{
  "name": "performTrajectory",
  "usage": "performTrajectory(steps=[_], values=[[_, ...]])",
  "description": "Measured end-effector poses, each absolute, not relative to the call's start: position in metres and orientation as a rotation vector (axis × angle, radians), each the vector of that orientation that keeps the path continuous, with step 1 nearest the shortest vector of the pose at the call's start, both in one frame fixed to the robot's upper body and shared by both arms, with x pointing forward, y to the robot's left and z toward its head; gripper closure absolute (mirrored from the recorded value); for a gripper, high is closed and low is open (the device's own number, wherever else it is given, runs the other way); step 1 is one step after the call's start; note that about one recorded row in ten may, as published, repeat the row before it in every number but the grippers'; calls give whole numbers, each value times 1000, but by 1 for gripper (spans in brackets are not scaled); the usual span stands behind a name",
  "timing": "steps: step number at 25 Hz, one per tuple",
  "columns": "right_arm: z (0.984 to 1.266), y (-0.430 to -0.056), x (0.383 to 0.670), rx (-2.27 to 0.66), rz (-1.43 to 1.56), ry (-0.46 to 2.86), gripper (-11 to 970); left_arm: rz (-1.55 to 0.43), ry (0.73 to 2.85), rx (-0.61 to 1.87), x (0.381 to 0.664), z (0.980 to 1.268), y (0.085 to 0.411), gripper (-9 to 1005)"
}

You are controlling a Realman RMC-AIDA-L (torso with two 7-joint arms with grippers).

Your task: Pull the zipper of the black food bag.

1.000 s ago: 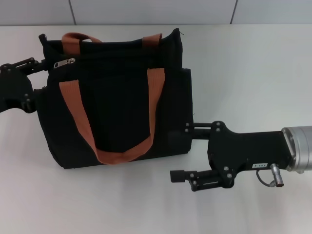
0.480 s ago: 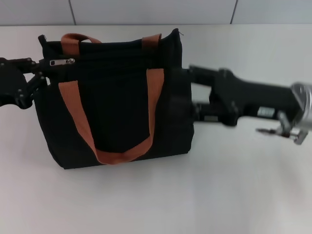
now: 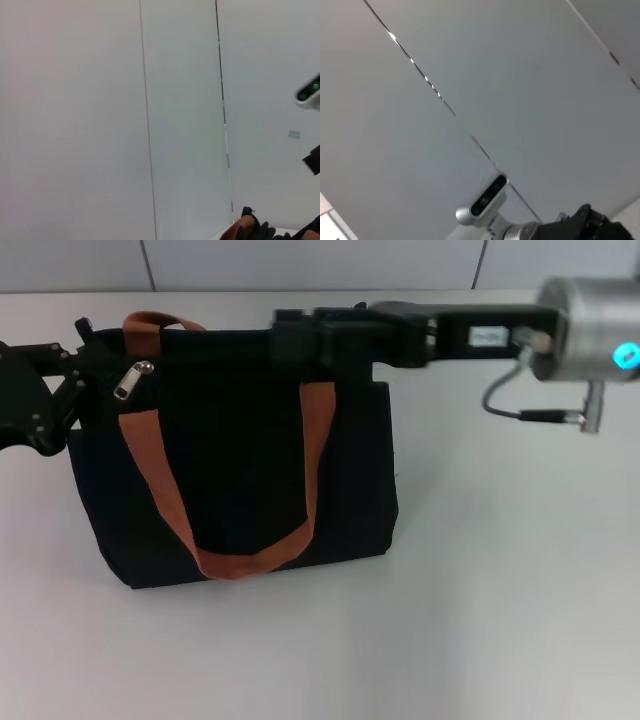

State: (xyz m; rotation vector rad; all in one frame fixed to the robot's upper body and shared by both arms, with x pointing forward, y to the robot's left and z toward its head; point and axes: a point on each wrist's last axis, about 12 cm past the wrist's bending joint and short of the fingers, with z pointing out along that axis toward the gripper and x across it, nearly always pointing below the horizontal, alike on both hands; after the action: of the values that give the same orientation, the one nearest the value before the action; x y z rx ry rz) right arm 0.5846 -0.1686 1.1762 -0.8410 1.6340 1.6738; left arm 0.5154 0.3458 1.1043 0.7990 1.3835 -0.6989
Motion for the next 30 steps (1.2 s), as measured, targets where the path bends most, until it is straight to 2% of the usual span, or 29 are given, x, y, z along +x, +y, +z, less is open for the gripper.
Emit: performTrajectory(steps=[5,16,22,30], values=[[1191,-143,597,-893,1687,1759,198,-704,1378,800,515,1104,344,970],[1200,-116,618,-870,1579,1978,351,-729,1322,788,511,1107,340,969],[1199,-103,619,-887,1540,2061,580,-735,1314,787,515,1108,335,969],[1194,-93,621,-863,1502,2127,577,-738,1313,780,515,1106,332,969]])
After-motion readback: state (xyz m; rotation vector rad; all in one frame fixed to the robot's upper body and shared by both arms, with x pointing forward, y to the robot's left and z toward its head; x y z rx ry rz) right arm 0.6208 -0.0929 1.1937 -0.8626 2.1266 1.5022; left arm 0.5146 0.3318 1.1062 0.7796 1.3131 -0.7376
